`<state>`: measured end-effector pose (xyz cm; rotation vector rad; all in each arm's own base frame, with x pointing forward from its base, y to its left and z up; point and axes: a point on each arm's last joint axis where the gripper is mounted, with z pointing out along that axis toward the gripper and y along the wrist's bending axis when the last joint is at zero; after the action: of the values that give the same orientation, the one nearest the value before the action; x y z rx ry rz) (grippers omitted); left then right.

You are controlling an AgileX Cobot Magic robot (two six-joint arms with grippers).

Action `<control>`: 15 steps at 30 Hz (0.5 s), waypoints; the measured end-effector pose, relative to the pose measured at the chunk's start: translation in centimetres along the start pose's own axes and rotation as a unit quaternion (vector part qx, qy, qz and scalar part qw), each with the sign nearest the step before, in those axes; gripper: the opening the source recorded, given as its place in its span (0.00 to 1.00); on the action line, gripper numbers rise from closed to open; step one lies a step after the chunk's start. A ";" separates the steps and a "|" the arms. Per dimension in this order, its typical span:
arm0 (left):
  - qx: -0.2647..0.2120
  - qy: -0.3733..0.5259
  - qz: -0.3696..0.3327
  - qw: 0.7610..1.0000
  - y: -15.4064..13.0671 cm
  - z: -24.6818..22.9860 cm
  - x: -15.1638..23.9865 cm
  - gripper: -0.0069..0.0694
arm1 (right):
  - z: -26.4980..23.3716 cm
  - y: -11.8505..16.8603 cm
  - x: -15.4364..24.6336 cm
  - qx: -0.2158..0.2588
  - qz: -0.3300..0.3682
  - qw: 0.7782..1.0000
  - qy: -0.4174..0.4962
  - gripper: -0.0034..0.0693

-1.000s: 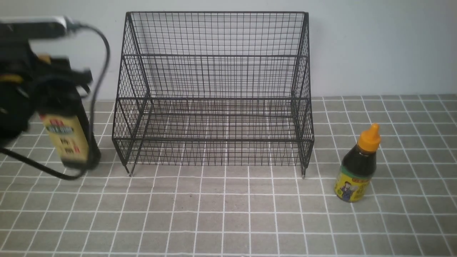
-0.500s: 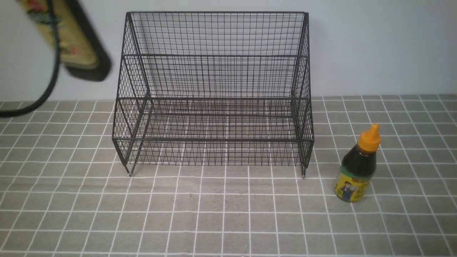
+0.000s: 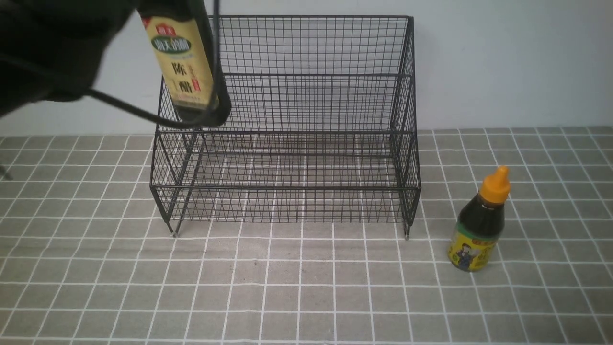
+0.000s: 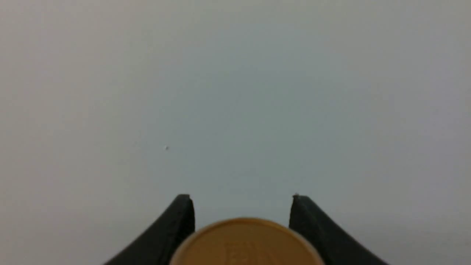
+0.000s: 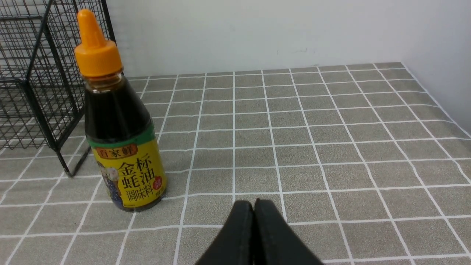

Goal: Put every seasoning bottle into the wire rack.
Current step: Use the left arm to put the condiment bottle back on the shelf

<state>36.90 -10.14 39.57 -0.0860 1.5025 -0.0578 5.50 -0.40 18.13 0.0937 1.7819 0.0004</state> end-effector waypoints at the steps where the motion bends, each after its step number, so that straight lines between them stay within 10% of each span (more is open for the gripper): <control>1: -0.008 0.003 0.005 1.000 0.1 0.3 0.4 0.49 | 0.0 0.0 0.0 0.000 0.000 1.000 0.000 0.03; 15: -0.066 -0.016 0.007 0.998 0.6 1.2 1.2 0.49 | 0.0 0.0 0.0 0.000 0.000 1.000 0.000 0.03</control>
<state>38.19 -9.65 38.43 -0.1819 1.4743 0.0541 5.50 -0.40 18.13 0.0937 1.7819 0.0004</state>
